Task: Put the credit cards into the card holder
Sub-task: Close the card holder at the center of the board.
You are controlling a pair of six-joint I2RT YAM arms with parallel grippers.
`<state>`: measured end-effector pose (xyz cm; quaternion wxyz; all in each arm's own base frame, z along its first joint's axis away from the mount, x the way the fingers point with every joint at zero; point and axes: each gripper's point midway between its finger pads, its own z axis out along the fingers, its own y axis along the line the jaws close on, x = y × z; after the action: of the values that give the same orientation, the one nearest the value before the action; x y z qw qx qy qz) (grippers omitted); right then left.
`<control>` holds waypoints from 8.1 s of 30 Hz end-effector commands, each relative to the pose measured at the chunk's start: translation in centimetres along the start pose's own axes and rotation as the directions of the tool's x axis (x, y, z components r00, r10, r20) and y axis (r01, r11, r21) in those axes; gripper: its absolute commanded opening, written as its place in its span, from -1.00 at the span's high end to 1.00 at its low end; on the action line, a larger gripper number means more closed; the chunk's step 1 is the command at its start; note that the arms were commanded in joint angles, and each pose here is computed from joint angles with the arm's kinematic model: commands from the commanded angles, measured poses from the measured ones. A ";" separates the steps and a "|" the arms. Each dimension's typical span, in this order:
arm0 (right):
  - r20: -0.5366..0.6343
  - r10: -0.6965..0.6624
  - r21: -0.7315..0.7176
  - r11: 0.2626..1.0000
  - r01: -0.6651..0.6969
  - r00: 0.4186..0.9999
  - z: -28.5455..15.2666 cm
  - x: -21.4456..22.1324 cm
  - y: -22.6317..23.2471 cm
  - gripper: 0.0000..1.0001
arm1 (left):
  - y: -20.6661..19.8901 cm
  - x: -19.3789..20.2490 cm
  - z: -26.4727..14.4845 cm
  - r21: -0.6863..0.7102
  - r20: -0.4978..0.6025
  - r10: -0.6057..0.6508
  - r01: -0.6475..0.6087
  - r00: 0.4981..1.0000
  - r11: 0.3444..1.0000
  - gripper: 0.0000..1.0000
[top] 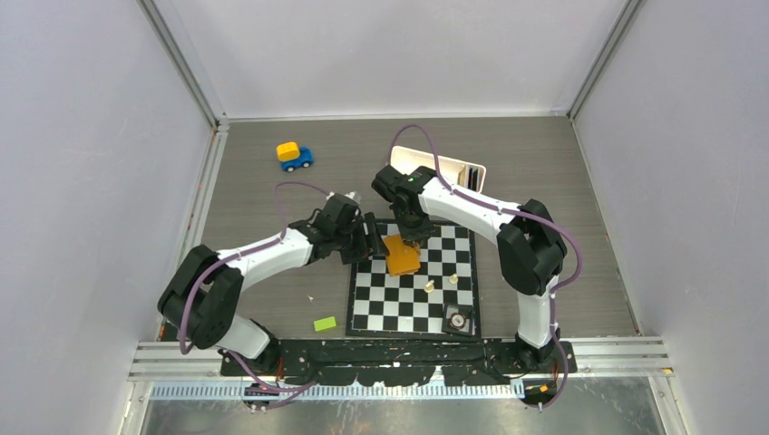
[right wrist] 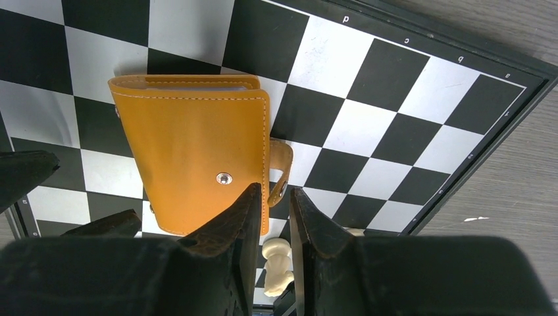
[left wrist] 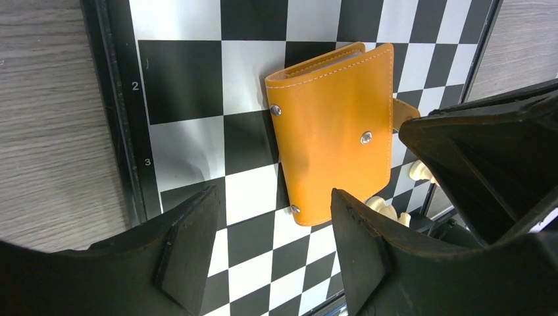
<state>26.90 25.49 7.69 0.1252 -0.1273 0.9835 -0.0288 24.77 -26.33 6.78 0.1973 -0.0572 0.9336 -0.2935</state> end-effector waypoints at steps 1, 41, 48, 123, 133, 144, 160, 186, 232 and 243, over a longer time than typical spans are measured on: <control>0.027 0.005 0.025 1.000 -0.005 1.000 0.0 -0.5 -0.3 0.49 | -1.8 -1.6 0.1 0.035 0.040 0.040 -0.041 0.998 0.999 -0.28; 0.038 0.201 -0.456 0.875 -0.162 0.979 -0.9 -1.2 2.7 0.99 | 1.9 0.1 3.7 -0.215 -0.043 0.095 -0.102 0.995 0.971 0.13; 0.066 0.225 -0.491 0.855 -0.165 0.972 -2.2 -1.8 2.8 0.99 | 2.1 0.1 3.7 -0.219 -0.043 0.094 -0.101 0.995 0.970 0.19; -0.106 0.166 -0.176 0.967 -0.183 0.980 6.8 5.1 -0.7 0.99 | 1.9 0.0 3.5 -0.218 -0.038 0.087 -0.093 0.995 0.972 0.30; -0.093 0.175 -0.250 0.949 -0.193 0.980 5.6 4.5 0.4 0.99 | 1.7 0.0 3.3 -0.214 -0.035 0.090 -0.095 0.995 0.972 0.31; 0.062 0.204 -0.448 0.880 -0.156 0.977 -3.9 -0.8 1.8 0.39 | -0.5 -1.3 2.3 -0.141 0.000 0.124 -0.123 0.992 0.982 0.25; 0.086 0.207 -0.407 0.900 -0.155 0.975 -3.2 -1.4 0.7 0.22 | -0.4 -1.0 2.4 -0.142 -0.009 0.121 -0.121 0.993 0.983 0.25; 0.145 0.112 -0.175 0.981 -0.086 0.983 0.2 -1.4 1.7 0.29 | -0.6 -0.9 2.5 -0.130 -0.013 0.118 -0.118 0.993 0.984 0.28; 0.116 0.142 -0.147 0.981 -0.124 0.983 0.8 0.0 -1.2 0.99 | -0.4 -0.6 2.5 -0.124 -0.016 0.104 -0.105 0.994 0.987 0.29; 0.111 0.182 -0.483 0.869 -0.107 0.977 -1.5 -0.5 1.3 0.99 | -0.5 -0.6 2.5 -0.122 -0.016 0.103 -0.104 0.995 0.987 0.32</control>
<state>26.90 23.65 6.31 0.1488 -0.0519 0.9794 0.1266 26.93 -28.35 5.07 0.2051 -0.0268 0.9512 -0.2292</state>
